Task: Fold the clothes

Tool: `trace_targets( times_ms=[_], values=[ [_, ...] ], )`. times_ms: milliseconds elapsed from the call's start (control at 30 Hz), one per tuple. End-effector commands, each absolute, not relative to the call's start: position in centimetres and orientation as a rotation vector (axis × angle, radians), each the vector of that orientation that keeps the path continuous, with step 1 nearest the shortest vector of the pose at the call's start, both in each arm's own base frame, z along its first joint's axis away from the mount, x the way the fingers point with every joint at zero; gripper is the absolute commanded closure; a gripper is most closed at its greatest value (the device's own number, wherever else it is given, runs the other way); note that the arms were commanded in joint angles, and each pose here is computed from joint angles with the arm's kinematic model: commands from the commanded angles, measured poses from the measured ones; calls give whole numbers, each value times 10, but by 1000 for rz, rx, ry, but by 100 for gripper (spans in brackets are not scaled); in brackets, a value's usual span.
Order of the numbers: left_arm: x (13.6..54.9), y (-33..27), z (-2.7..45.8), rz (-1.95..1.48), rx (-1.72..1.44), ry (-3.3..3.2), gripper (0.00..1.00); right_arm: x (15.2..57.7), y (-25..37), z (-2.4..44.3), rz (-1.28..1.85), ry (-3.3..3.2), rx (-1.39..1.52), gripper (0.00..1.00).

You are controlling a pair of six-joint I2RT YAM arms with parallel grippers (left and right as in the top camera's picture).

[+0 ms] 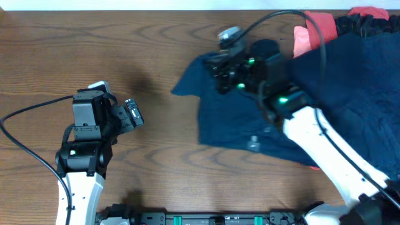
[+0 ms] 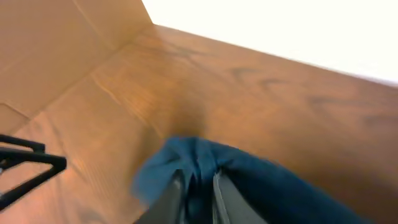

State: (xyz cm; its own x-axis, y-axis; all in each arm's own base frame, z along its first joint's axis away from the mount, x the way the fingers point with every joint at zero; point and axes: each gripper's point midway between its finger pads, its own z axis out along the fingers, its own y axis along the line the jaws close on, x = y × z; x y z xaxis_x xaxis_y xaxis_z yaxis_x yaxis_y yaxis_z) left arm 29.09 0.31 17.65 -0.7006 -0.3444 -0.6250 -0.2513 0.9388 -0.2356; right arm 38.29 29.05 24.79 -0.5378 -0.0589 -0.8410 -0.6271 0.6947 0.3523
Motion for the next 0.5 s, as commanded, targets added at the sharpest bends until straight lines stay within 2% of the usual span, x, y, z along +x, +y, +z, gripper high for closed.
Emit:
trace_targets(
  times_ms=[0,33,100,167,200,467],
  values=[
    [293,-12,183,-282,-385,2378,2,397,278,209,705,2170,-394,46],
    [291,-19,182,-330,-368,2391,2,397,267,195,646,2230,-370,34],
    [287,-27,179,-387,-353,2418,2,397,235,169,477,2349,-293,23],
    [283,-32,172,-423,-351,2458,2,395,199,155,312,2430,-215,6],
    [280,-36,167,-451,-350,2486,2,393,181,150,238,2461,-178,1],
    [264,-83,117,-642,-327,2723,2,372,90,160,54,2565,30,1]
  ],
)
